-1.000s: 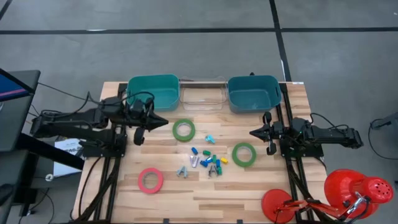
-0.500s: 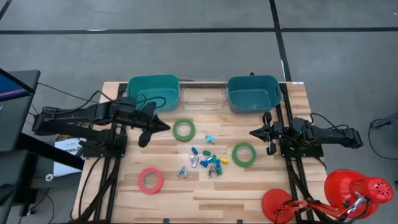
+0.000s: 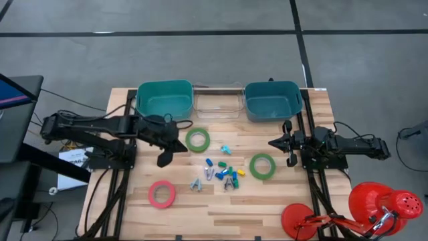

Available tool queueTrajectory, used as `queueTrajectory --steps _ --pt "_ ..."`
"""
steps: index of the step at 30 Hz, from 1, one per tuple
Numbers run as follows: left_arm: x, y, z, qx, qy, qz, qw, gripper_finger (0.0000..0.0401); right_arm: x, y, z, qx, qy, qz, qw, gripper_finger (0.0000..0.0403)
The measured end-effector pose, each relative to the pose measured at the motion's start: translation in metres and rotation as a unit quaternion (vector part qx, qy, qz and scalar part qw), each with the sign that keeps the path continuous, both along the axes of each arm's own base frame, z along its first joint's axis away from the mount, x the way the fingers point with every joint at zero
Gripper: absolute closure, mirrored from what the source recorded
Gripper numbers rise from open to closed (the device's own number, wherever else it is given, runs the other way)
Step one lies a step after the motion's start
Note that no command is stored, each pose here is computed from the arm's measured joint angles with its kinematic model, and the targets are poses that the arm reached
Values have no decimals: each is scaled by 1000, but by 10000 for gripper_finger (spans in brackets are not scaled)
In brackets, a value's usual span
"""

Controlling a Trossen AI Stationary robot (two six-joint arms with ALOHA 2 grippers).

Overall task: Pick and place Stapler, Stapler remover, tape
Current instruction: Put the green tape into the green bin

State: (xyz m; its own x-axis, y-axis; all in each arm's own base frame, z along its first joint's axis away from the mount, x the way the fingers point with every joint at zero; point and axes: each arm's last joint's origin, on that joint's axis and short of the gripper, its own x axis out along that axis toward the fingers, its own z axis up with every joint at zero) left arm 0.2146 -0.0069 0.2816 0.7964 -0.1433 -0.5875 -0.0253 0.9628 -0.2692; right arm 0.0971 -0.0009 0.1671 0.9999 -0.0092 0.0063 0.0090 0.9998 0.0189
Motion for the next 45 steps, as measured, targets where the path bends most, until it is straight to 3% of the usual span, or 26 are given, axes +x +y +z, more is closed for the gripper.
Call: queueTrajectory --steps 14,29,45 --pt "18 -17 -17 2 49 -39 998 398 0 0 0 0 0 0 1000 403" --pt "32 -15 13 2 62 -30 998 398 0 0 0 0 0 0 1000 403" --pt "47 0 -7 8 98 0 995 398 0 0 0 0 0 0 1000 403"
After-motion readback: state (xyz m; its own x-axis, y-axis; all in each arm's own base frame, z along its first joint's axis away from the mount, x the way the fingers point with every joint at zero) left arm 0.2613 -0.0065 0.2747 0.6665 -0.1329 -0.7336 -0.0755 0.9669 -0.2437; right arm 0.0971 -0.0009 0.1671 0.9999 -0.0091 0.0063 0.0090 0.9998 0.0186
